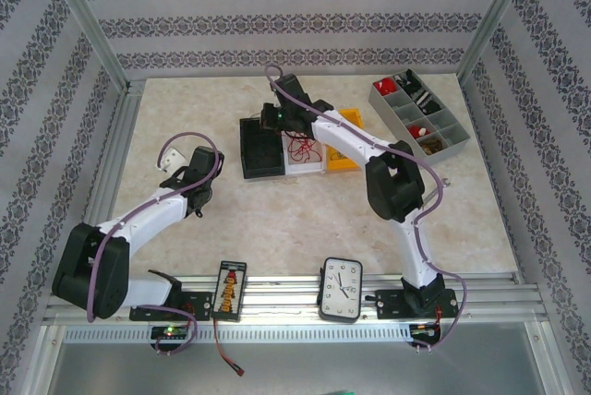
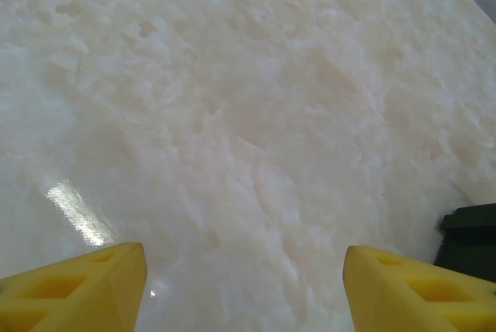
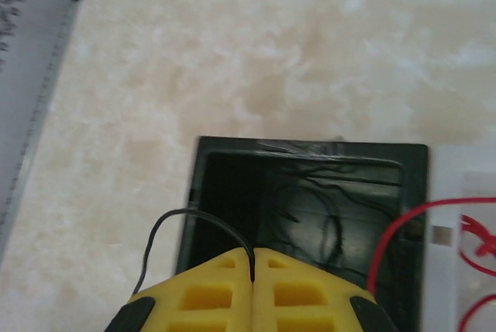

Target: Untangle the cables

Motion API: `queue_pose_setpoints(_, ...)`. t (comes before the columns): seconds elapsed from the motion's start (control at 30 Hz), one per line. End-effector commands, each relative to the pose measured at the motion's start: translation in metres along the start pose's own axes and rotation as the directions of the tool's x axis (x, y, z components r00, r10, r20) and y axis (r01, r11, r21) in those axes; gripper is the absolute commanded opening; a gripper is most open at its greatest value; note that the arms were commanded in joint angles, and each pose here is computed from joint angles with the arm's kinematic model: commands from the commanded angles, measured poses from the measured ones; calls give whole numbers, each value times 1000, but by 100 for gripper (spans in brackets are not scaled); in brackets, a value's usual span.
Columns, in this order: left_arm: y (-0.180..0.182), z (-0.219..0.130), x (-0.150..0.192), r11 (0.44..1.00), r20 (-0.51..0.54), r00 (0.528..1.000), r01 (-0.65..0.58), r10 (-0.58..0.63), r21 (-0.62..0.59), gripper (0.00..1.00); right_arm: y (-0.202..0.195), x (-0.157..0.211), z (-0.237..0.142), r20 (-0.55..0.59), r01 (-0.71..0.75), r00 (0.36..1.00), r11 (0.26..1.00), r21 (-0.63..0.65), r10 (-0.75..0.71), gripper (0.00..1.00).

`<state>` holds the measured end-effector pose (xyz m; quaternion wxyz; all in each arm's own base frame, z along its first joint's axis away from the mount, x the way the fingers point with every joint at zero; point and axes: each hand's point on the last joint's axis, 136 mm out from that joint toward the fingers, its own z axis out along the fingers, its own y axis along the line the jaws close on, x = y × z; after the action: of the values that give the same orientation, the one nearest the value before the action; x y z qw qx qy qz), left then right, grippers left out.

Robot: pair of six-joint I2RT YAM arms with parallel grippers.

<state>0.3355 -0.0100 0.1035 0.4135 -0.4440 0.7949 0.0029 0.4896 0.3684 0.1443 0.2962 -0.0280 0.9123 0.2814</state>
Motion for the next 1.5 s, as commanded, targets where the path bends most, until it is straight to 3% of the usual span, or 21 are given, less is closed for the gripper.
queue_pose_setpoints(0.0,-8,2,-7,1000,14,1000,-2,2,16,68,-20,-3,-1,16,25,999,991,134,-28,3)
queue_pose_setpoints(0.27,-13,7,-2,999,-1,1000,-15,15,31,68,-43,-9,-5,50,77,994,952,297,-95,4)
queue_pose_setpoints(0.43,-19,11,0,999,-9,1000,-24,25,40,68,-24,-5,6,31,138,988,956,258,-152,4)
queue_pose_setpoints(0.63,-22,14,4,998,-23,999,-37,38,41,68,2,11,21,-9,130,992,983,128,-129,4)
queue_pose_setpoints(1.0,-29,13,2,996,-22,998,-57,59,72,68,0,26,37,-55,88,995,992,91,-83,6)
queue_pose_setpoints(1.13,-34,11,-2,994,-9,998,-65,66,93,68,20,3,15,28,128,991,991,49,-130,13)
queue_pose_setpoints(1.33,-40,7,-8,992,6,998,-62,62,113,68,32,-23,-18,118,144,982,988,48,-149,41)
queue_pose_setpoints(1.47,-41,6,-8,991,4,998,-65,65,119,69,25,-35,-36,150,126,980,990,64,-134,50)
